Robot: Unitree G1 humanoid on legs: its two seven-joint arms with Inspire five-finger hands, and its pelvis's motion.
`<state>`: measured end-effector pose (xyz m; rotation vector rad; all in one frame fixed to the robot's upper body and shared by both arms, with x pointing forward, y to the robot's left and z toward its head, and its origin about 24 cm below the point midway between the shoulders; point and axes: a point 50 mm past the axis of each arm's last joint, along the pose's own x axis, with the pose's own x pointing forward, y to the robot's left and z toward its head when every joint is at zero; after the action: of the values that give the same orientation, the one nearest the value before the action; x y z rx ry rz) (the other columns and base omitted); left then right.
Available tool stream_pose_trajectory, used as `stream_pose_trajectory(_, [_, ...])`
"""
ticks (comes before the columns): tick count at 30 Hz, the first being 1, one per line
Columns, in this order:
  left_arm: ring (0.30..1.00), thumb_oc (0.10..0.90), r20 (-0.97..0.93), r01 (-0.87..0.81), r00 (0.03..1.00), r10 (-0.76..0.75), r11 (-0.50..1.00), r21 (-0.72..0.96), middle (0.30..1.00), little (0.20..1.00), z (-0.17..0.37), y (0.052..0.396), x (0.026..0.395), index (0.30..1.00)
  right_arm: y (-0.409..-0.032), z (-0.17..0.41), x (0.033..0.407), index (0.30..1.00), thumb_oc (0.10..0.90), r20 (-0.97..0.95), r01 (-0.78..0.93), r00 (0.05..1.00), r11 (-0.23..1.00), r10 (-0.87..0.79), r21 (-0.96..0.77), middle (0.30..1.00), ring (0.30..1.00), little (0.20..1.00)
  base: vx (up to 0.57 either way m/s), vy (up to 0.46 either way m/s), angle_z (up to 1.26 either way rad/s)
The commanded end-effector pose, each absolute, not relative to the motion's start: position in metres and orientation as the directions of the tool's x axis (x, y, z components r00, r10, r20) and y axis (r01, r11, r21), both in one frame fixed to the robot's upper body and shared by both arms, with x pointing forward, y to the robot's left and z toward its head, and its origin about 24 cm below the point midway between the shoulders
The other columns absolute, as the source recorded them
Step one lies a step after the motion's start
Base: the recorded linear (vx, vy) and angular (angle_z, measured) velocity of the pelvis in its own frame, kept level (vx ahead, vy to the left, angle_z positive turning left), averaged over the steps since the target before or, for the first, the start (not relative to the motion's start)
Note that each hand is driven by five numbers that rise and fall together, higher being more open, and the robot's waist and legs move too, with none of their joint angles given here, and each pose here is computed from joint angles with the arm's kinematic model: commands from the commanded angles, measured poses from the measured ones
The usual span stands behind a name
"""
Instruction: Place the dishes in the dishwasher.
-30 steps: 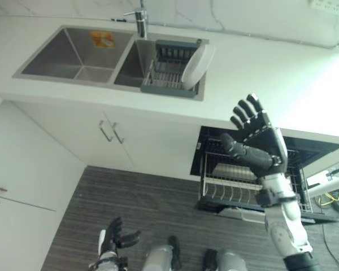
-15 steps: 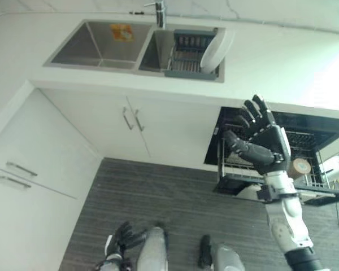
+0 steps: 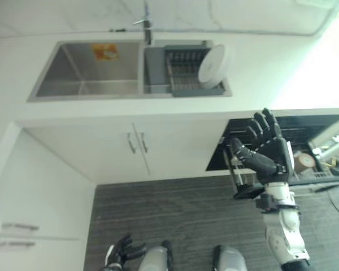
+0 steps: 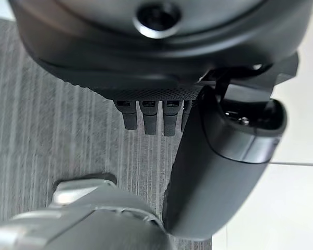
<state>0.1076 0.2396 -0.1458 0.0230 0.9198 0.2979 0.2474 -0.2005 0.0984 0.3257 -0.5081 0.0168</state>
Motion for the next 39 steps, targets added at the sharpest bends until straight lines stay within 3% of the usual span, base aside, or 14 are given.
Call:
stream_pose_trajectory(1, [0.9,0.8,-0.772,-0.275,0.568,0.284,0.95,0.147,0.9,0.9,-0.146,0.237,0.106,0.9,-0.213,0.187,0.243,0.9,0.8,0.848,-0.136,0.514,0.964,-0.13,0.23,0.9,0.9,0.9,0.34,-0.282,-1.22])
stream_pose_trajectory(3, [0.9,0.8,-0.81,-0.27,0.521,0.269,0.952,0.143,0.9,0.9,-0.152,0.231,0.097,0.9,-0.208,0.203,0.246,0.9,0.8,0.87,-0.115,0.472,0.969,-0.142,0.22,0.9,0.9,0.9,0.42,-0.35,-0.34])
stream_pose_trajectory(15, [0.9,0.8,-0.792,-0.285,0.523,0.313,0.941,0.184,0.9,0.9,-0.153,0.225,0.092,0.9,-0.21,0.214,0.247,0.9,0.8,0.888,-0.097,0.444,0.98,-0.115,0.176,0.9,0.9,0.9,0.18,-0.156,-0.01])
stream_pose_trajectory(30, [0.9,0.8,-0.837,-0.371,0.399,0.375,0.901,0.226,0.9,0.9,-0.16,0.234,0.066,0.9,-0.197,0.215,0.249,0.9,0.8,0.89,-0.169,0.455,0.978,-0.032,0.122,0.9,0.9,0.9,0.18,0.203,-0.21])
stream_pose_trajectory(34, [0.9,0.8,-0.804,-0.243,0.449,0.39,0.919,0.31,0.9,0.9,-0.156,0.239,0.08,0.9,-0.2,0.212,0.247,0.9,0.8,0.882,-0.141,0.463,0.974,-0.094,0.178,0.9,0.9,0.9,0.22,0.263,0.12])
stream_pose_trajectory(39, [0.9,0.8,-0.79,-0.27,0.46,0.405,0.912,0.31,0.9,0.9,-0.153,0.244,0.091,0.9,-0.192,0.218,0.251,0.9,0.8,0.882,-0.159,0.463,0.971,-0.088,0.18,0.9,0.9,0.9,0.12,0.155,0.02])
